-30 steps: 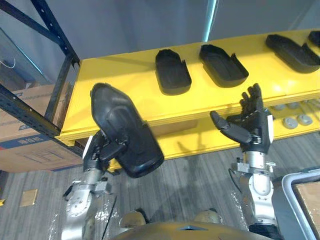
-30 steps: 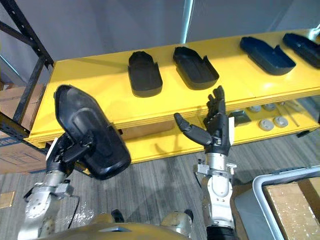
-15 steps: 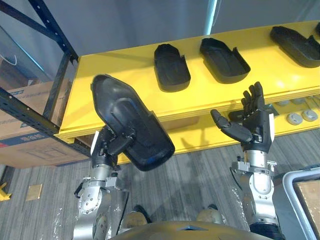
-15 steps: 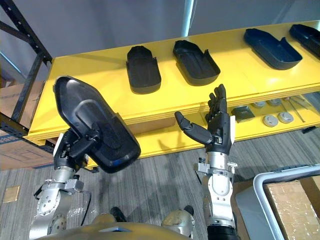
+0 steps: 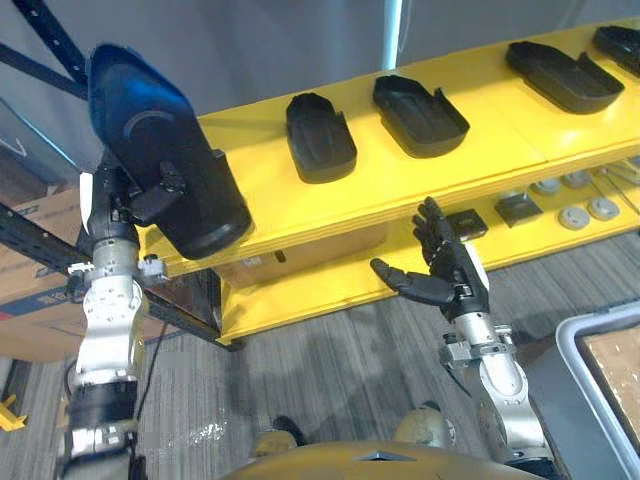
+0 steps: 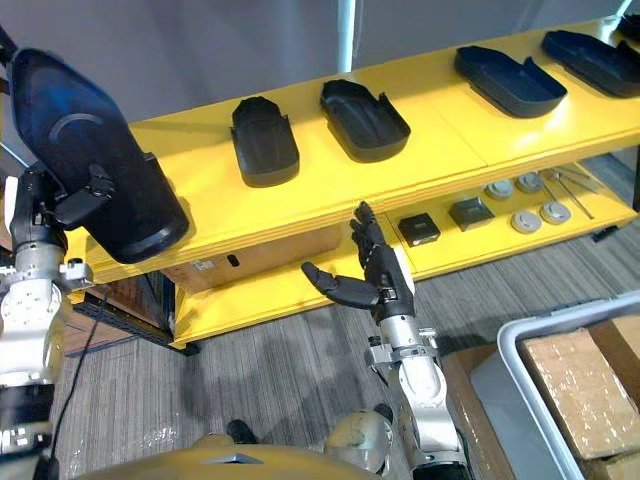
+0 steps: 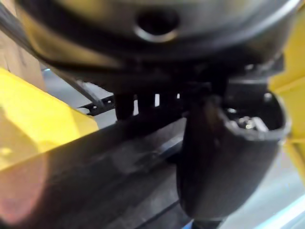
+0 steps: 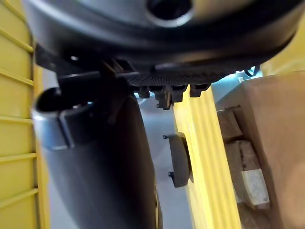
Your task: Walk over and take three plastic housings, then place them on the shelf
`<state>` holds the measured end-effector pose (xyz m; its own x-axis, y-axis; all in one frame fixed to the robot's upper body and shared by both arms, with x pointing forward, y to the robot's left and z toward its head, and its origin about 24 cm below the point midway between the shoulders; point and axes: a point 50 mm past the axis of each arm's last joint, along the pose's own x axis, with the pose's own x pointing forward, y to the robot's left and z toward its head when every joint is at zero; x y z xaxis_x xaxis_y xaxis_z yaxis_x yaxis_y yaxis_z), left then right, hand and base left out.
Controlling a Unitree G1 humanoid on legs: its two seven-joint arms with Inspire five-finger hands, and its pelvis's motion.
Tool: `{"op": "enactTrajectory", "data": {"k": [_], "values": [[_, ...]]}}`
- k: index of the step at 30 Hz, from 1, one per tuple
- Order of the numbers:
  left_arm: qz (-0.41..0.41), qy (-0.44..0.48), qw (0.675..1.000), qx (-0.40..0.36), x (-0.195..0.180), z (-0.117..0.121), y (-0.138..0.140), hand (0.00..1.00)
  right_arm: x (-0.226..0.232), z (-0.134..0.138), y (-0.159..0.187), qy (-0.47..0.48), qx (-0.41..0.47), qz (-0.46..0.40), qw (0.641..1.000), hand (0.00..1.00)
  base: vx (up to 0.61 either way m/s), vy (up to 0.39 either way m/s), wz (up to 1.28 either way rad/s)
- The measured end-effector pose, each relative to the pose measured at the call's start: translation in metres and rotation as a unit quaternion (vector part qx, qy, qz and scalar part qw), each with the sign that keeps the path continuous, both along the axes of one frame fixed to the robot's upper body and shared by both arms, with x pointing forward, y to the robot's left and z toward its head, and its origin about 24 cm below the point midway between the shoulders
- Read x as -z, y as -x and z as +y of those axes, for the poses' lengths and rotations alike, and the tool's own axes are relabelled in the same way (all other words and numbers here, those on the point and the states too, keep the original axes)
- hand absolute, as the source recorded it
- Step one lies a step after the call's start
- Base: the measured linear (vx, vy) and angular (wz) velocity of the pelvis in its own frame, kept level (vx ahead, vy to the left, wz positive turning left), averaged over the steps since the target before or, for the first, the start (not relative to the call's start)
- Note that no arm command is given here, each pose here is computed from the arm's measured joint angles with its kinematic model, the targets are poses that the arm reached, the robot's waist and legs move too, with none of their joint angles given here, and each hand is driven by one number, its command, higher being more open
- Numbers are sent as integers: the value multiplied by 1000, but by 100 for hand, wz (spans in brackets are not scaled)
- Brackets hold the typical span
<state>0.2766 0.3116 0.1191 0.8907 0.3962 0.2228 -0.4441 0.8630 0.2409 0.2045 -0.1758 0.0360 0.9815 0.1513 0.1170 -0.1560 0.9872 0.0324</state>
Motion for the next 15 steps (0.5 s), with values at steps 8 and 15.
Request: {"op": "enactTrajectory", "data": {"k": [8, 15], "values": [[70, 81, 993, -54, -10, 39, -37, 0, 21, 22, 21, -11, -51, 61, 997, 100, -23, -13, -13], [128, 115, 983, -64, -5, 41, -45, 0, 13, 38, 30, -26, -76, 53, 995, 100, -32, -28, -4]]}}
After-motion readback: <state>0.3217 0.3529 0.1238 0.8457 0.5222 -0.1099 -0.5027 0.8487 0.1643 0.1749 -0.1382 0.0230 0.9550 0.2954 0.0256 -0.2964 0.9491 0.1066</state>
